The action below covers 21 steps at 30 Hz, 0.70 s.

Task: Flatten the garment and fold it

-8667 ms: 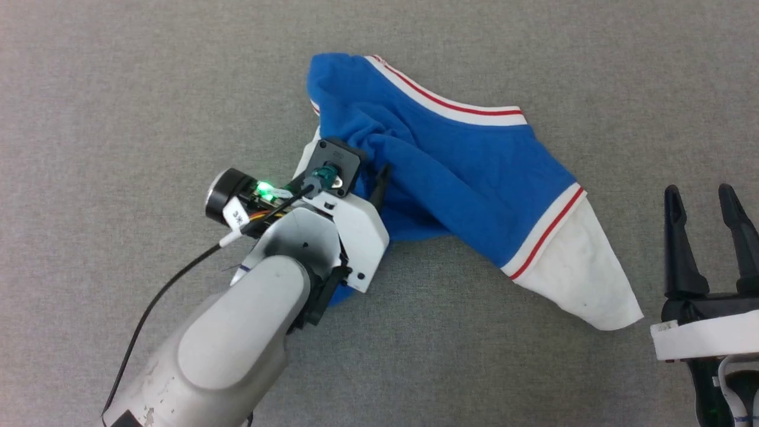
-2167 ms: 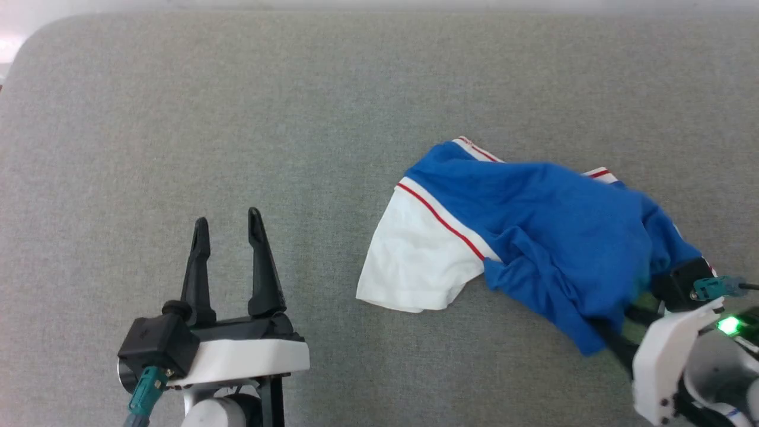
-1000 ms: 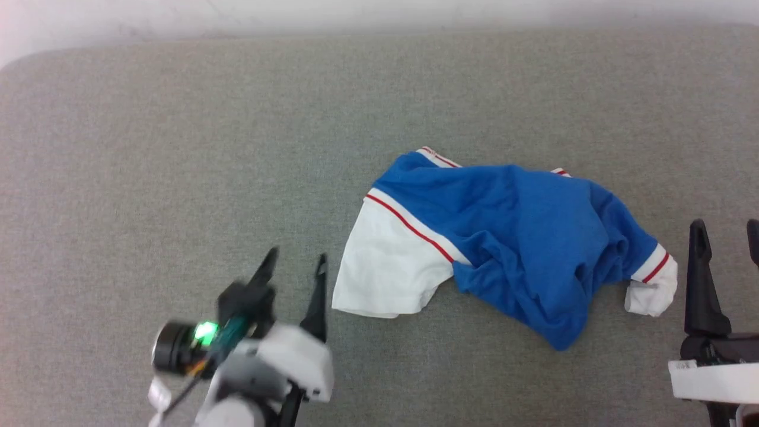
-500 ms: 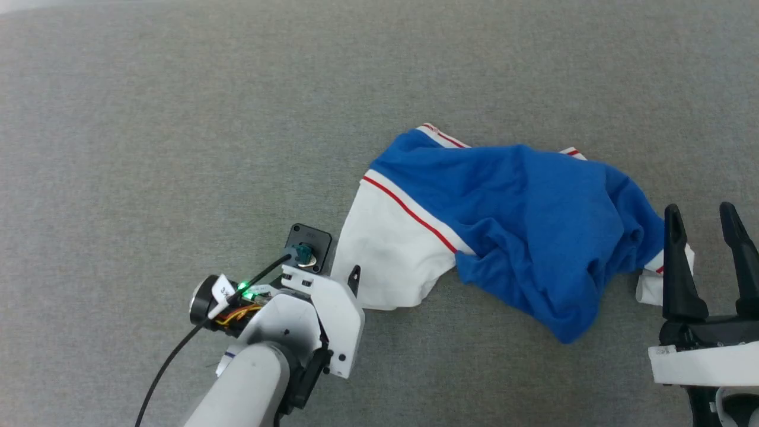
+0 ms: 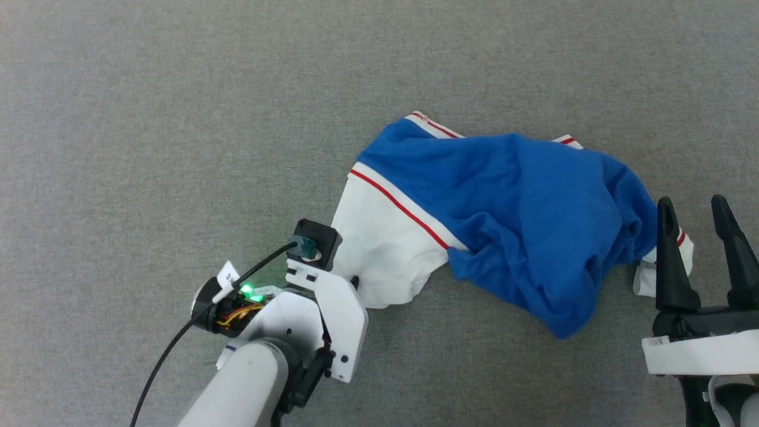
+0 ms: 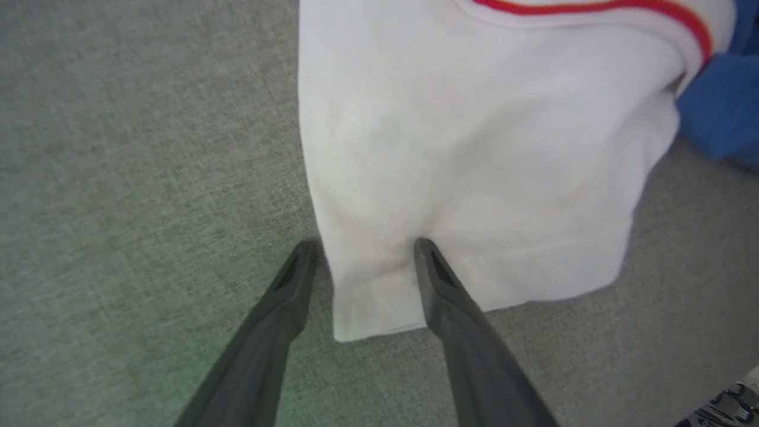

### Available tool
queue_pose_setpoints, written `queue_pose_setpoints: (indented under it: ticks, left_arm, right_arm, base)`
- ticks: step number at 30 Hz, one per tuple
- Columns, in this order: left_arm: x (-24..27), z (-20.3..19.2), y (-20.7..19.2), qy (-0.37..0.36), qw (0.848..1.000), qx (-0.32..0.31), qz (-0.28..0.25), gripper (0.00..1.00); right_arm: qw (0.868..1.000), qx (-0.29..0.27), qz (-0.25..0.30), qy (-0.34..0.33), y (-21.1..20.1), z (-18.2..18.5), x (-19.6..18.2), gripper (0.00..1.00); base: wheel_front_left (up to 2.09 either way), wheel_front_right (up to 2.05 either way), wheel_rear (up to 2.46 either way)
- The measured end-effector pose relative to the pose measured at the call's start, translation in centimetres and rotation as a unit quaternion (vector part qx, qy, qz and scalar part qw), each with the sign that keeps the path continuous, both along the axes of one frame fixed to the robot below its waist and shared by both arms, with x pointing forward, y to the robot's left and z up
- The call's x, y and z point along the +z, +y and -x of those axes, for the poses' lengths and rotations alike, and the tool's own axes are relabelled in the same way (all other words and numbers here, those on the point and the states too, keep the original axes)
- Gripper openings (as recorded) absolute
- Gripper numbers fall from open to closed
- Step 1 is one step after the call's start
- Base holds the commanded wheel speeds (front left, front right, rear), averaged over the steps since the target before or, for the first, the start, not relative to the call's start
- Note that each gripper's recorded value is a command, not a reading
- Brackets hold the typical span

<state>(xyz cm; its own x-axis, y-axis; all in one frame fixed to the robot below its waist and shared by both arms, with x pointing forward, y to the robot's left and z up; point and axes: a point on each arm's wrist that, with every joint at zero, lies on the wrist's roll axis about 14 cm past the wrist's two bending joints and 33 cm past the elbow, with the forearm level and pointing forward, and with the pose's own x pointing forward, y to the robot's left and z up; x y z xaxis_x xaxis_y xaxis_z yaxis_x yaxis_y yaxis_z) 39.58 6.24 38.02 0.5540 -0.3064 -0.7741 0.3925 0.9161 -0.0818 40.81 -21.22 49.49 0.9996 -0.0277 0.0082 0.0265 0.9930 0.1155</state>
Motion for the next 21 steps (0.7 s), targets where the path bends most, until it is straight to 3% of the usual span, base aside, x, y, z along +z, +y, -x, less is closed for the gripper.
queue_pose_setpoints:
  ticks: [4, 11, 18, 21]
  left_arm:
    - [0.0, 0.1, -0.7, -0.007, 1.0, 0.001, 0.015, 0.0]
    - [2.1, -2.1, 0.1, -0.087, 0.992, 0.079, 0.054, 0.0]
    - [7.8, -4.5, 4.4, -0.195, 0.953, 0.199, 0.114, 0.0]
    - [8.5, -3.5, 8.1, -0.21, 0.94, 0.249, 0.102, 0.0]
  right_arm:
    - [1.0, 0.0, -0.001, 0.002, 0.0, -0.1, -0.2, 1.0]
    - [1.0, 0.002, -0.003, -0.01, 0.2, -0.1, 0.5, 1.0]
    - [1.0, 0.008, -0.004, -0.024, 0.6, 0.2, 1.8, 1.0]
    - [1.0, 0.014, -0.005, -0.027, 0.9, 0.2, 2.1, 1.0]
  base:
    - [0.0, 0.0, 0.0]
    - [0.0, 0.0, 0.0]
    - [0.0, 0.0, 0.0]
    - [0.0, 0.0, 0.0]
